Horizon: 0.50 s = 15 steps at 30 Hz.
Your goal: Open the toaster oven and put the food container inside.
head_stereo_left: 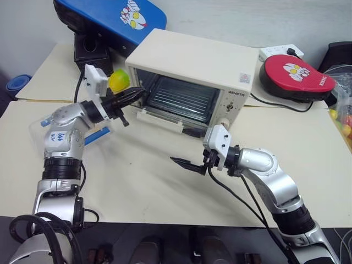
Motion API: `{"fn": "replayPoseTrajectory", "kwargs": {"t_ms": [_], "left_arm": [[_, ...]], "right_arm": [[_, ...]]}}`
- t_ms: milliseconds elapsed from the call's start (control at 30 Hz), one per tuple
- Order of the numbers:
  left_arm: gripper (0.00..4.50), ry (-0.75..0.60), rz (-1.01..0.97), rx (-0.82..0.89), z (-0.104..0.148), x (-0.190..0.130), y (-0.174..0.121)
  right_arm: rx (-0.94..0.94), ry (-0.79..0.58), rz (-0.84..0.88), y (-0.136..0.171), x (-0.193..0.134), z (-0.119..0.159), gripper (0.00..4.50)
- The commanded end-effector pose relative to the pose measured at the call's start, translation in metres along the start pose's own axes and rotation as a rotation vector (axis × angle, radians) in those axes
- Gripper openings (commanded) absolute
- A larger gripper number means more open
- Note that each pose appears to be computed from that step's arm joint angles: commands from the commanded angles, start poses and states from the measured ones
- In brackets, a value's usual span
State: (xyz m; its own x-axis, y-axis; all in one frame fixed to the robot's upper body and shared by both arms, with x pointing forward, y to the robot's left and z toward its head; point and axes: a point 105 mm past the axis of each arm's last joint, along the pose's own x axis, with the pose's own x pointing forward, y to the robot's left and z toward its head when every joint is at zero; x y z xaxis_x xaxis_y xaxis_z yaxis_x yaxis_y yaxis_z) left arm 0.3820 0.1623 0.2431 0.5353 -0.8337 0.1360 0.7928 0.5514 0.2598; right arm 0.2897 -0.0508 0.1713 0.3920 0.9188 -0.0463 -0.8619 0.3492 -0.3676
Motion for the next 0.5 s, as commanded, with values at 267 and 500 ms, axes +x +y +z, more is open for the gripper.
{"fn": "replayPoseTrajectory", "kwargs": {"t_ms": [267,500], "left_arm": [[0.07,0.183,-0.036,0.057,-0.033,-0.007,-0.012],[0.07,0.236,0.015,-0.013,-0.063,-0.015,-0.034]], "right_arm": [[0.048,0.061,-0.060,0.023,-0.052,-0.019,4.50],[0.112,0.035,-0.152,0.034,-0.100,-0.021,4.50]]}}
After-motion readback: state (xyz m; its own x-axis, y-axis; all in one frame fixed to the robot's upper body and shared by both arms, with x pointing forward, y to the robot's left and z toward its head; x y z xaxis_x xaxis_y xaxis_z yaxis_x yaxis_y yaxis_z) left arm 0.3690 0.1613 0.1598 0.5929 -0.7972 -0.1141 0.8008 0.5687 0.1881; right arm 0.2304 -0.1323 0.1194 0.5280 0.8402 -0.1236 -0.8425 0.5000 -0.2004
